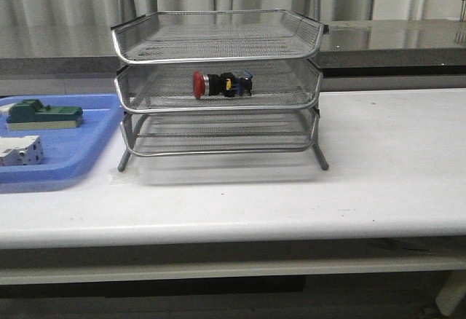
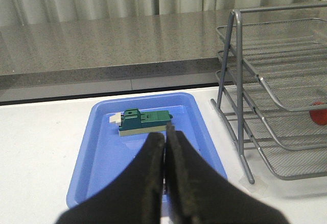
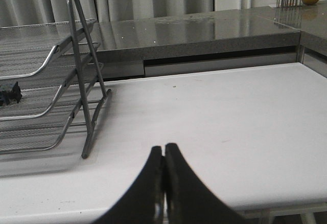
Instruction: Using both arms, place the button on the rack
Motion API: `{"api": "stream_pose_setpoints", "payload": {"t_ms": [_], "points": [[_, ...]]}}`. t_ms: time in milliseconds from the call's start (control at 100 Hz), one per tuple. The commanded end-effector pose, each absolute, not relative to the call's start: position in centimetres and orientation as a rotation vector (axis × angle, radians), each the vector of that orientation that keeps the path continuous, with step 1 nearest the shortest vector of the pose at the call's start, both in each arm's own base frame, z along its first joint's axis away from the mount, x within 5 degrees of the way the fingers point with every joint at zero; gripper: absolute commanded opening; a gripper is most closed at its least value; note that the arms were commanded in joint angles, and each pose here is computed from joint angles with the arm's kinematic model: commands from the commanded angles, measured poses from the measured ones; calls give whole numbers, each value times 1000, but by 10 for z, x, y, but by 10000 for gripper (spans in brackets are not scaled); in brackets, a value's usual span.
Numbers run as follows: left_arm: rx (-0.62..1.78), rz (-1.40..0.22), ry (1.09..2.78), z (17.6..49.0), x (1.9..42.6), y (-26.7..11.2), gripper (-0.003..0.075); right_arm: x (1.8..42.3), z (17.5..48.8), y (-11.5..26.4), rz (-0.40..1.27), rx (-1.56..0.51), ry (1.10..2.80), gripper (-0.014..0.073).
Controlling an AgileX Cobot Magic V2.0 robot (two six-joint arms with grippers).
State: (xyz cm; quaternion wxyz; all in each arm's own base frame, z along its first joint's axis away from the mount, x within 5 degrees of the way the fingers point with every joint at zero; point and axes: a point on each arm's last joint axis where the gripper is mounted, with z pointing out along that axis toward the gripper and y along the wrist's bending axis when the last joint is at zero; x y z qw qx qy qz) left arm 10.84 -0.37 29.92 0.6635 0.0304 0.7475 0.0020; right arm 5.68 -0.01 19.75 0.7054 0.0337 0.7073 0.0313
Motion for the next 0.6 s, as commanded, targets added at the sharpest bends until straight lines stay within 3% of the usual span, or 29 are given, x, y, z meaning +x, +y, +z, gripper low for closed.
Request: {"api": "stream_pose_setpoints", "payload": {"t_ms": [0, 300, 590], "points": [[37, 4, 1579, 316, 109, -2, 4, 54, 212, 0, 62, 61, 1448, -66], [61, 39, 1571, 309, 102, -1, 4, 54, 212, 0, 62, 61, 1448, -66], [40, 22, 1563, 271, 80, -1, 4, 54, 212, 0, 62, 61, 1448, -66]]}}
